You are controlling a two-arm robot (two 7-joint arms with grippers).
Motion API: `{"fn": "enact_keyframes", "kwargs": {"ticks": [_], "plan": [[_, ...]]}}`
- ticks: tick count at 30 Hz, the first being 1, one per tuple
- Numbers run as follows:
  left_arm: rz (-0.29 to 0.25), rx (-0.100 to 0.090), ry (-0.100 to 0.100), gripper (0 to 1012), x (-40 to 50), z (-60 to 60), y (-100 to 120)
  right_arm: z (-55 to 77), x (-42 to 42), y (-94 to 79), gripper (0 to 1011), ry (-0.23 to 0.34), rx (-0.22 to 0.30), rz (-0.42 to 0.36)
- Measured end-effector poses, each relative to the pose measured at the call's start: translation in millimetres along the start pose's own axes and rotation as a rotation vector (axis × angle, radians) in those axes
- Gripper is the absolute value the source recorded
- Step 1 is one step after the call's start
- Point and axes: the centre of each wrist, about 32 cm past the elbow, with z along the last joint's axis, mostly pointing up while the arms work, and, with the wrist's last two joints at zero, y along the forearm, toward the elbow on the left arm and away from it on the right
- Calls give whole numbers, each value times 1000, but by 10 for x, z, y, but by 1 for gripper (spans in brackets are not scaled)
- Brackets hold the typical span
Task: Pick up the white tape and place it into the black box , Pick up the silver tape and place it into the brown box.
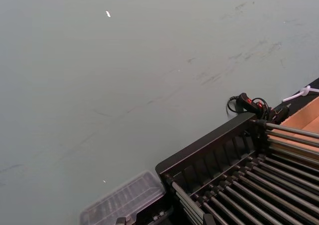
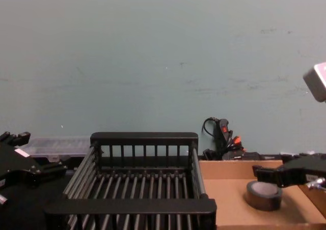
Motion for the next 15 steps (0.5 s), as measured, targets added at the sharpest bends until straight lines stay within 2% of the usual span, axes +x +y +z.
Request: {"fn": "enact_keyframes", "kwargs": {"ticks": [5,6,9,15], "plan": [[0,0,0,1001,0,0,0,1,0,0,916,0,0,0],[0,0,0,1001,0,0,0,2,0,0,916,0,0,0],[0,0,0,1001,0,0,0,2,0,-1,1000,1,1,1],[0,0,0,1001,0,0,0,3,0,-1,1002,1,1,1]]}}
